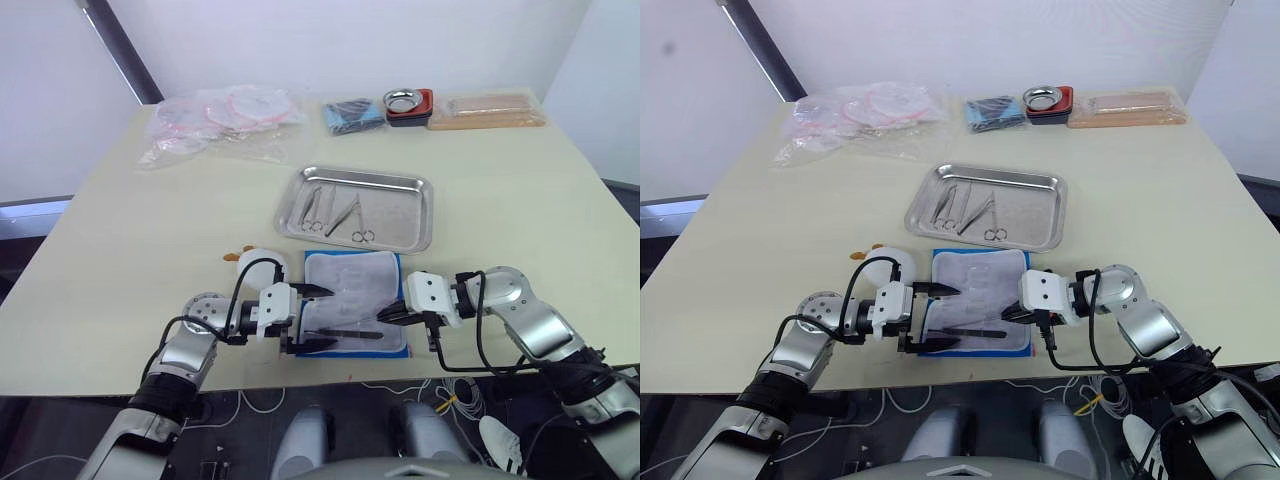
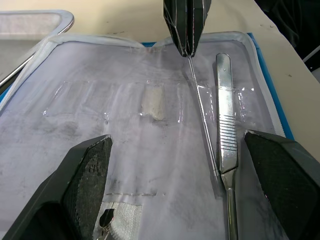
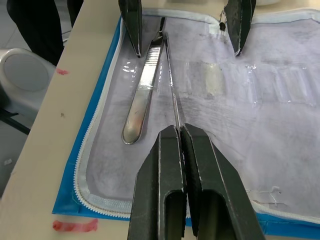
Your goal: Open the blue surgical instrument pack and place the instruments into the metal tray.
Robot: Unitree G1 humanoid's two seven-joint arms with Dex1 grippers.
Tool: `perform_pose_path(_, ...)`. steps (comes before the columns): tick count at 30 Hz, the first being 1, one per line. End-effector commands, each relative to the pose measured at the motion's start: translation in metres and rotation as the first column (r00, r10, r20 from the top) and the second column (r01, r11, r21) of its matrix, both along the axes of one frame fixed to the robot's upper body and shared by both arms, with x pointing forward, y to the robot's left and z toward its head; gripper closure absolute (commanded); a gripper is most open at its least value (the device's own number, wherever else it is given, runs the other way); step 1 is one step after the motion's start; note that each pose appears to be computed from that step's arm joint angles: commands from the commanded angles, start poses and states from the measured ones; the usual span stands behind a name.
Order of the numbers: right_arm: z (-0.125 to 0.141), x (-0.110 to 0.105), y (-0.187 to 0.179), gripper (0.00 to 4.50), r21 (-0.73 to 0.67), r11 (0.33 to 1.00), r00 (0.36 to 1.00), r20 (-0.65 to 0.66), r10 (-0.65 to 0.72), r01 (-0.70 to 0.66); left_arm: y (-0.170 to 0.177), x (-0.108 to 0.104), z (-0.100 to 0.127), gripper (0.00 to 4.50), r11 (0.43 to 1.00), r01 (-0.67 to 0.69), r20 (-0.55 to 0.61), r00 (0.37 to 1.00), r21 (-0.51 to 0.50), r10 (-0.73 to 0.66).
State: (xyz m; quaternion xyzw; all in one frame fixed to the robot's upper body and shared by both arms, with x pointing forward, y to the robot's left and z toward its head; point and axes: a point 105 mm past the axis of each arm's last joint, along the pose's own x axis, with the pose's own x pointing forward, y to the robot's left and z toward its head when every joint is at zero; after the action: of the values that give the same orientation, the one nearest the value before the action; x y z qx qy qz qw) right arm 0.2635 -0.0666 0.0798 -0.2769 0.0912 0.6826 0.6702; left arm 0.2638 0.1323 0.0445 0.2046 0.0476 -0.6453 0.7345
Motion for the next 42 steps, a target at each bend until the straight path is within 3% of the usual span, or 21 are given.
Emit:
perform_pose_path(1,0.029,0.005,0.0,4.48,0.04,0.999,0.997,0.082,0.003,-0.006,0.018,-0.027,-0.062,0.0,0.986,-0.009,-0.221,0.974,0.167,0.046)
perform_pose_path(31,0.064,0.007,-0.089,4.48,-0.11,0.99,0.988,0.141,-0.066,0.082,0.011,-0.026,-0.065,0.0,0.989,0.015,-0.221,0.975,0.147,0.018)
perform_pose_path(39,0.077,0.018,-0.101,4.48,-0.022,0.983,0.978,0.11,-0.18,0.183,0.009,-0.026,-0.066,0.0,0.989,0.021,-0.223,0.975,0.145,0.012)
perform_pose_path(42,0.078,0.033,-0.096,4.48,0.086,0.946,0.946,0.066,-0.318,0.312,0.008,-0.025,-0.065,0.0,0.99,0.021,-0.222,0.975,0.142,0.011)
